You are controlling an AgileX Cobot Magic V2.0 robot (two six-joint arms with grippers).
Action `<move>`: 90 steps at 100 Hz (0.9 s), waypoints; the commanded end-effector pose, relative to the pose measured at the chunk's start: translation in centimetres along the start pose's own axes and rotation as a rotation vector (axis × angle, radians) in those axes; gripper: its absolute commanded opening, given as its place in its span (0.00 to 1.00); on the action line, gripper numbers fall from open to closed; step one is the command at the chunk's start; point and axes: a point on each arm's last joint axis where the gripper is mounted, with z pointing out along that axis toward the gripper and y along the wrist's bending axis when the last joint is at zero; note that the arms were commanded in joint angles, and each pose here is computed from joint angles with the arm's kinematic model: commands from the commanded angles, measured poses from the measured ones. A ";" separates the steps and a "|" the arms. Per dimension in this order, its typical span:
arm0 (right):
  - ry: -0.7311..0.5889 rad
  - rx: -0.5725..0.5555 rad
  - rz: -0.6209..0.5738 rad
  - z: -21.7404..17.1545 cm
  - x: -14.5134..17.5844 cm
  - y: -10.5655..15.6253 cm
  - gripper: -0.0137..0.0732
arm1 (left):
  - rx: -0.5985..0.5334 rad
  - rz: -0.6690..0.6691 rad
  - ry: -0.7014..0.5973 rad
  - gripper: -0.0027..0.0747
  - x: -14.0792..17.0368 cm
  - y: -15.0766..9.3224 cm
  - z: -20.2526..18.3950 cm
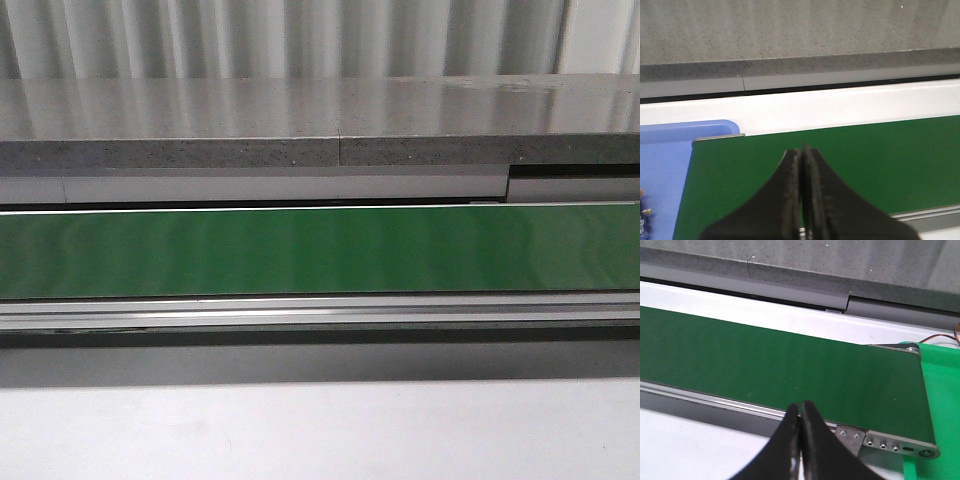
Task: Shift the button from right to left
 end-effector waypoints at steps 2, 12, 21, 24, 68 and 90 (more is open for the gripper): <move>-0.090 0.014 -0.001 -0.3 -1.4 -0.1 0.08 | -0.021 -0.017 -0.126 0.01 -0.9 0.1 -1.0; -0.090 0.014 -0.001 -0.3 -1.4 -0.1 0.08 | -0.027 -0.017 -0.151 0.01 0.1 0.1 -1.5; -0.090 0.014 -0.001 -0.3 -1.4 -0.1 0.08 | -0.039 -0.017 -0.192 0.01 1.0 0.1 -1.7; -0.090 0.014 -0.001 -0.3 -1.4 -0.1 0.08 | -0.042 -0.017 -0.205 0.01 1.2 0.1 -1.8; -0.090 0.014 -0.001 -0.3 -1.4 -0.1 0.08 | -0.097 0.018 -0.357 0.01 5.3 0.4 -2.6; -0.090 0.014 -0.001 -0.3 -1.4 -0.1 0.08 | -0.121 0.023 -0.386 0.01 7.7 0.5 -3.0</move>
